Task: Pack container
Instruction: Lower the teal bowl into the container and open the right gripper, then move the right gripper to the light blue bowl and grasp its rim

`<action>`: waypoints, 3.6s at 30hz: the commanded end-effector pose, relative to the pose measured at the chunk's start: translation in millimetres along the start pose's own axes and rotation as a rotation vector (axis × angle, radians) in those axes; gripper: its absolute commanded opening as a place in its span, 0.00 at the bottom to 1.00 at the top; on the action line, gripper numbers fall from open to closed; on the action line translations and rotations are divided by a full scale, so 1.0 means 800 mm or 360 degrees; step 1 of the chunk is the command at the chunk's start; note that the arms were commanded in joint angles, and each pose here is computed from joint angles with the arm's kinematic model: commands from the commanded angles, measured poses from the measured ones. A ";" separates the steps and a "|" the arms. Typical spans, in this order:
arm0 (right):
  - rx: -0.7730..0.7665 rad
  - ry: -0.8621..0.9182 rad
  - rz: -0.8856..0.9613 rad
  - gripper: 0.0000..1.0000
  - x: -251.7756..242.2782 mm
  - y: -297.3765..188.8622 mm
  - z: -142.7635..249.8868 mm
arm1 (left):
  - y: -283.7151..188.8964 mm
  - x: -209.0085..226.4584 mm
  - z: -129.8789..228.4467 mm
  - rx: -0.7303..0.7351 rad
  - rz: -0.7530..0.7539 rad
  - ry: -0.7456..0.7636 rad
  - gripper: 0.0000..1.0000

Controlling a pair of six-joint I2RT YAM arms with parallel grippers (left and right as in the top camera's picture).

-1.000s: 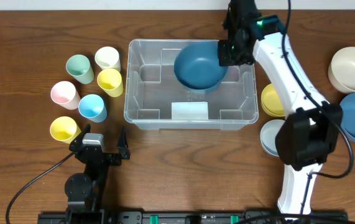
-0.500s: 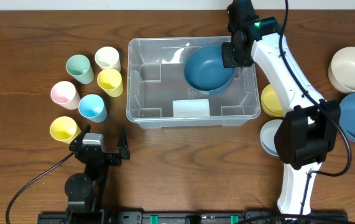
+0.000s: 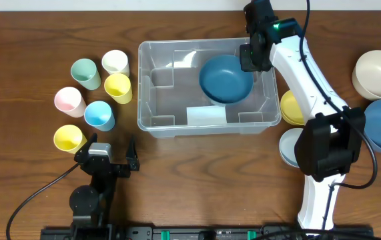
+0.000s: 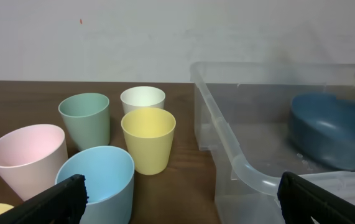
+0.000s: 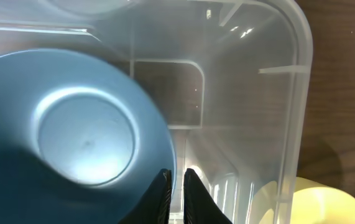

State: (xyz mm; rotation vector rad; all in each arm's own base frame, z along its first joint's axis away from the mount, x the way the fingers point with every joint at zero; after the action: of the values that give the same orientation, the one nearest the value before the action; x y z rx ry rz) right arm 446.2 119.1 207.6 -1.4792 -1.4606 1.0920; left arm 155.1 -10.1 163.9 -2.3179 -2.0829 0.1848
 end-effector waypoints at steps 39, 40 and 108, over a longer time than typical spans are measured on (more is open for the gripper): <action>-0.0006 0.0934 -0.0068 0.40 -0.291 -0.110 0.053 | 0.001 0.000 0.013 0.0069 0.0008 0.0008 0.98; -0.0010 0.0978 -0.0053 0.41 -0.304 -0.108 0.057 | 0.001 0.000 0.013 0.0069 0.0008 0.0008 0.98; -0.0099 0.1153 -0.0076 0.48 -0.380 0.021 0.128 | 0.001 0.000 0.013 0.0069 0.0008 0.0008 0.98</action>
State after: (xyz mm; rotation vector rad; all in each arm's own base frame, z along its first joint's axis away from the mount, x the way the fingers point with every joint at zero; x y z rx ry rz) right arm 352.8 -193.4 158.0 -1.6339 -0.9081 0.3743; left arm 155.1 -10.1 163.9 -2.3179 -2.0829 0.1848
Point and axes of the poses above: each gripper's point midway between its finger pads, its own y axis out along the fingers, its own x axis along the line the jaws close on, z = x × y, the point moved 9 cm from there along -y, back along the fingers
